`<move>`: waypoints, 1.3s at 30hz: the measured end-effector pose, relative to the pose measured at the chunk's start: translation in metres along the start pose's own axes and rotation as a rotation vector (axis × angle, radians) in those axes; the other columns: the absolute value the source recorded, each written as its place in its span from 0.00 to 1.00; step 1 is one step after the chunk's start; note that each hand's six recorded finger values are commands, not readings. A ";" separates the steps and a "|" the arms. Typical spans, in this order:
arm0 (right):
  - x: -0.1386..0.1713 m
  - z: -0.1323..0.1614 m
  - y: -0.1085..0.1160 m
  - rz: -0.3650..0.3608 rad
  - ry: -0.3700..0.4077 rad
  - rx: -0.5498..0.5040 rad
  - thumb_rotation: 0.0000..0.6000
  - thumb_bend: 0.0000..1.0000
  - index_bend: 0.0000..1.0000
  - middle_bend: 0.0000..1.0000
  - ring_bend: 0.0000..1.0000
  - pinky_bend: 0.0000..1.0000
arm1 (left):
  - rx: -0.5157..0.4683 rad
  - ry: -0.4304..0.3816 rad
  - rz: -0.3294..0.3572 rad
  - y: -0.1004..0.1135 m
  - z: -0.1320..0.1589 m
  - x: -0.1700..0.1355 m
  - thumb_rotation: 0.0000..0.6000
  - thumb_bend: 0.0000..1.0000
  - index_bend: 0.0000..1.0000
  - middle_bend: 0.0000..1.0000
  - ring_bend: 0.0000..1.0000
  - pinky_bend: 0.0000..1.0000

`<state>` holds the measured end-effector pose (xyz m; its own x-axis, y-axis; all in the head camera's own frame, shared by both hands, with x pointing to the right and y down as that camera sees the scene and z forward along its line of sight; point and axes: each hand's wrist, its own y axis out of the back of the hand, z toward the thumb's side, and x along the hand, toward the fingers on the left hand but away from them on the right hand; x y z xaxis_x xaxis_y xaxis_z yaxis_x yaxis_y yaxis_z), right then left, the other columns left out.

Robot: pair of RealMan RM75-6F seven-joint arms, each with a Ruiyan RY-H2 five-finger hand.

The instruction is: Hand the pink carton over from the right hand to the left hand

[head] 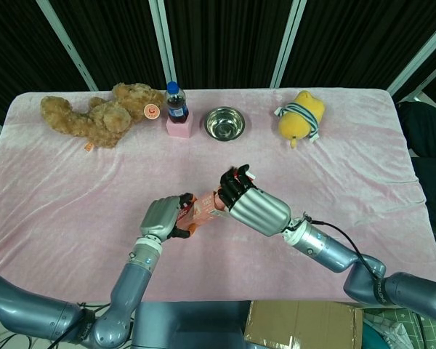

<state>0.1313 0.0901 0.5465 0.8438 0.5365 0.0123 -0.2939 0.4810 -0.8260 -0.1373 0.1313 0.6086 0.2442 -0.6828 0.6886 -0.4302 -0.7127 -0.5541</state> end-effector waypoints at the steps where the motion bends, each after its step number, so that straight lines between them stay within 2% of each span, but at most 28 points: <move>1: 0.001 0.000 0.000 0.000 -0.003 0.000 1.00 0.38 0.25 0.23 0.19 0.35 | -0.001 -0.001 0.003 0.000 0.000 0.000 1.00 0.36 0.41 0.37 0.32 0.44; 15: 0.002 -0.007 -0.003 0.009 -0.049 -0.008 1.00 0.36 0.17 0.17 0.13 0.29 | -0.002 -0.044 0.085 0.008 0.010 0.006 1.00 0.36 0.41 0.37 0.32 0.44; 19: 0.003 -0.018 -0.006 0.028 -0.097 -0.006 1.00 0.36 0.15 0.16 0.12 0.29 | 0.010 -0.067 0.123 0.013 0.009 0.005 1.00 0.36 0.41 0.37 0.32 0.44; 26: 0.001 -0.037 -0.008 0.053 -0.185 -0.010 1.00 0.36 0.15 0.16 0.12 0.28 | -0.026 -0.113 0.191 0.021 -0.001 0.002 1.00 0.36 0.41 0.37 0.32 0.44; 35: 0.000 -0.057 -0.009 0.086 -0.288 -0.031 1.00 0.36 0.15 0.16 0.12 0.28 | -0.112 -0.199 0.267 0.029 -0.015 -0.002 1.00 0.36 0.40 0.37 0.32 0.44; 39: 0.003 -0.058 -0.011 0.110 -0.304 -0.042 1.00 0.36 0.15 0.16 0.12 0.28 | -0.064 -0.201 0.270 0.026 -0.030 -0.002 1.00 0.36 0.40 0.37 0.32 0.44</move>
<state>0.1629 0.0458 0.5231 0.6333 0.7693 0.0839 -0.3517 0.3827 -0.8543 -0.1756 0.1186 0.6071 0.2775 -0.8683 0.4112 -0.5548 -0.4943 -0.6692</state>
